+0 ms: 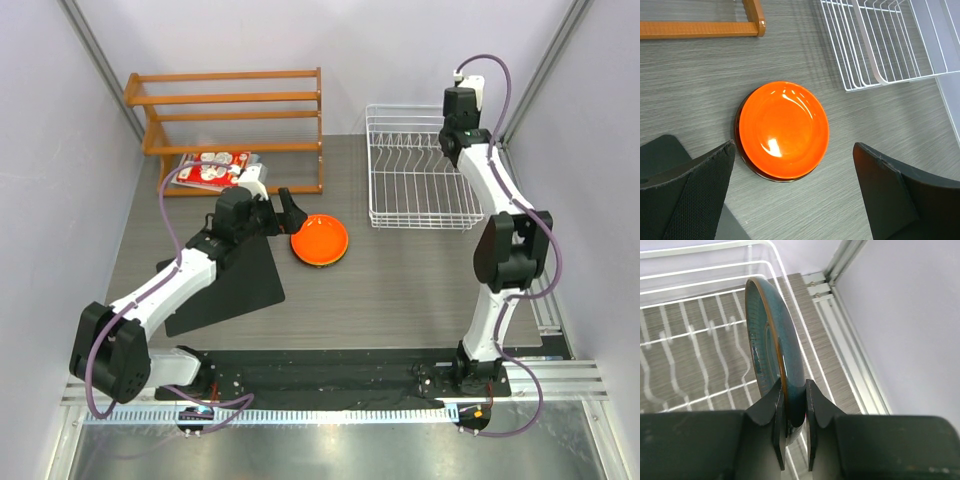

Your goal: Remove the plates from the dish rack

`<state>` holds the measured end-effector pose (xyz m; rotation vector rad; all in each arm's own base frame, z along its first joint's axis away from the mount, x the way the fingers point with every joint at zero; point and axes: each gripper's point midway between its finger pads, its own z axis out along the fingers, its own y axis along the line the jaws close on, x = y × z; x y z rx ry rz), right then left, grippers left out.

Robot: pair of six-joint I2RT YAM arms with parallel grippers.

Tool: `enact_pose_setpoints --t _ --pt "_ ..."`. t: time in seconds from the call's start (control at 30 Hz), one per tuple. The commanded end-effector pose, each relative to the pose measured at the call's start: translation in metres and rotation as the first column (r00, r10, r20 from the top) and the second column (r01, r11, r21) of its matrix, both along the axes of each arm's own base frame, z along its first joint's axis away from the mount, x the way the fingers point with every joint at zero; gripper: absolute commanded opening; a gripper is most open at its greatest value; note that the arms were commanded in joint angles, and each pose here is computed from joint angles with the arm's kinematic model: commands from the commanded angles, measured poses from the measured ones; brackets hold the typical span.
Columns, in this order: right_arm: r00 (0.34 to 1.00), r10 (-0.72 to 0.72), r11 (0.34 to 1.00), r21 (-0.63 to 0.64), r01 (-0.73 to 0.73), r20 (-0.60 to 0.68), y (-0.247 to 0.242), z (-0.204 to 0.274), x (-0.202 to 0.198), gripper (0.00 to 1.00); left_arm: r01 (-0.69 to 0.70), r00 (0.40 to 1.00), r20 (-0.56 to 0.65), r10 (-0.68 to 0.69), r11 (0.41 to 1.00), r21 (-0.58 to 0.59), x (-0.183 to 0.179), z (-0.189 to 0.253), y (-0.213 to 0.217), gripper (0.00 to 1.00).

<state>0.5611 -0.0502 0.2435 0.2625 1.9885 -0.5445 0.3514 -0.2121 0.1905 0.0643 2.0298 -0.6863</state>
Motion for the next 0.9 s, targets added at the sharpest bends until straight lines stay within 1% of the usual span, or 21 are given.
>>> enact_pose_setpoints --t 0.0,0.1,0.2,0.23,0.27,0.3,0.33,0.37,0.4,0.43,0.47,0.53,0.57,0.6,0.63,0.67,0.7,0.73,0.77,0.8,0.87 --pt "0.974 0.09 0.985 0.127 -0.118 0.206 0.042 0.078 -0.028 0.01 0.014 0.999 0.046 -0.011 0.998 -0.063 -0.001 0.022 -0.006 0.99" --pt "0.964 0.159 0.966 0.17 -0.197 0.212 0.073 0.081 -0.054 0.01 0.021 0.998 0.054 -0.017 0.996 -0.088 0.0 0.024 -0.009 0.99" --pt "0.944 0.247 0.926 0.234 -0.297 0.221 0.103 0.08 -0.079 0.01 0.026 0.999 0.046 -0.021 0.993 -0.111 -0.002 0.02 -0.012 1.0" --pt "0.926 0.294 0.889 0.29 -0.355 0.236 0.118 0.079 -0.085 0.01 0.023 0.999 0.038 -0.019 0.993 -0.119 -0.002 0.017 -0.012 0.99" --pt "0.923 0.318 0.871 0.317 -0.375 0.216 0.125 0.065 -0.092 0.01 0.029 0.999 0.039 -0.024 0.991 -0.128 -0.003 0.018 -0.013 1.0" --pt "0.906 0.339 0.846 0.339 -0.412 0.254 0.134 0.077 -0.104 0.01 0.032 0.999 0.046 -0.025 0.99 -0.137 -0.003 0.019 -0.014 0.99" --pt "0.897 0.357 0.825 0.361 -0.434 0.261 0.14 0.075 -0.109 0.01 0.034 0.998 0.05 -0.027 0.989 -0.145 -0.003 0.019 -0.015 0.99" --pt "0.882 0.397 0.776 0.42 -0.47 0.254 0.154 0.062 -0.119 0.01 0.038 0.998 0.047 -0.031 0.987 -0.155 -0.004 0.018 -0.016 0.99" --pt "0.862 0.413 0.746 0.433 -0.506 0.294 0.16 0.071 -0.127 0.01 0.039 0.998 0.045 -0.032 0.986 -0.161 -0.005 0.016 -0.017 0.99" --pt "0.851 0.429 0.721 0.452 -0.525 0.303 0.167 0.07 -0.133 0.01 0.043 0.998 0.057 -0.033 0.984 -0.172 -0.004 0.019 -0.018 1.0" --pt "0.836 0.462 0.671 0.501 -0.547 0.295 0.18 0.057 -0.142 0.01 0.039 0.998 0.05 -0.03 0.982 -0.185 -0.005 0.017 -0.018 0.99" --pt "0.809 0.491 0.616 0.528 -0.585 0.323 0.193 0.057 -0.154 0.01 0.052 0.997 0.059 -0.04 0.977 -0.209 -0.005 0.018 -0.022 1.0" --pt "0.801 0.514 0.588 0.554 -0.59 0.307 0.2 0.044 -0.162 0.01 0.054 0.998 0.053 -0.043 0.973 -0.224 -0.006 0.016 -0.023 1.0" --pt "0.795 0.516 0.565 0.571 -0.596 0.32 0.206 0.044 -0.167 0.01 0.066 0.997 0.052 -0.056 0.969 -0.236 -0.007 0.016 -0.026 1.0" --pt "0.787 0.521 0.551 0.574 -0.605 0.33 0.209 0.045 -0.173 0.01 0.07 0.997 0.044 -0.061 0.968 -0.243 -0.007 0.013 -0.028 0.99" --pt "0.786 0.533 0.538 0.592 -0.601 0.313 0.214 0.031 -0.18 0.01 0.076 0.996 0.053 -0.065 0.964 -0.255 -0.006 0.016 -0.03 1.0" --pt "0.768 0.544 0.477 0.629 -0.614 0.337 0.223 0.028 -0.189 0.01 0.089 0.996 0.045 -0.079 0.957 -0.276 -0.007 0.014 -0.034 0.99" --pt "0.755 0.55 0.447 0.638 -0.627 0.357 0.227 0.031 -0.196 0.01 0.091 0.996 0.036 -0.084 0.956 -0.28 -0.006 0.011 -0.035 0.99" --pt "0.753 0.558 0.427 0.657 -0.621 0.349 0.23 0.02 -0.202 0.01 0.097 0.995 0.044 -0.088 0.952 -0.29 -0.005 0.012 -0.037 0.99" --pt "0.741 0.563 0.388 0.674 -0.629 0.367 0.237 0.021 -0.206 0.01 0.099 0.995 0.04 -0.091 0.948 -0.303 -0.005 0.012 -0.039 0.99" --pt "0.735 0.571 0.353 0.699 -0.621 0.365 0.242 0.012 -0.215 0.01 0.115 0.993 0.037 -0.109 0.941 -0.318 -0.004 0.01 -0.043 0.99"
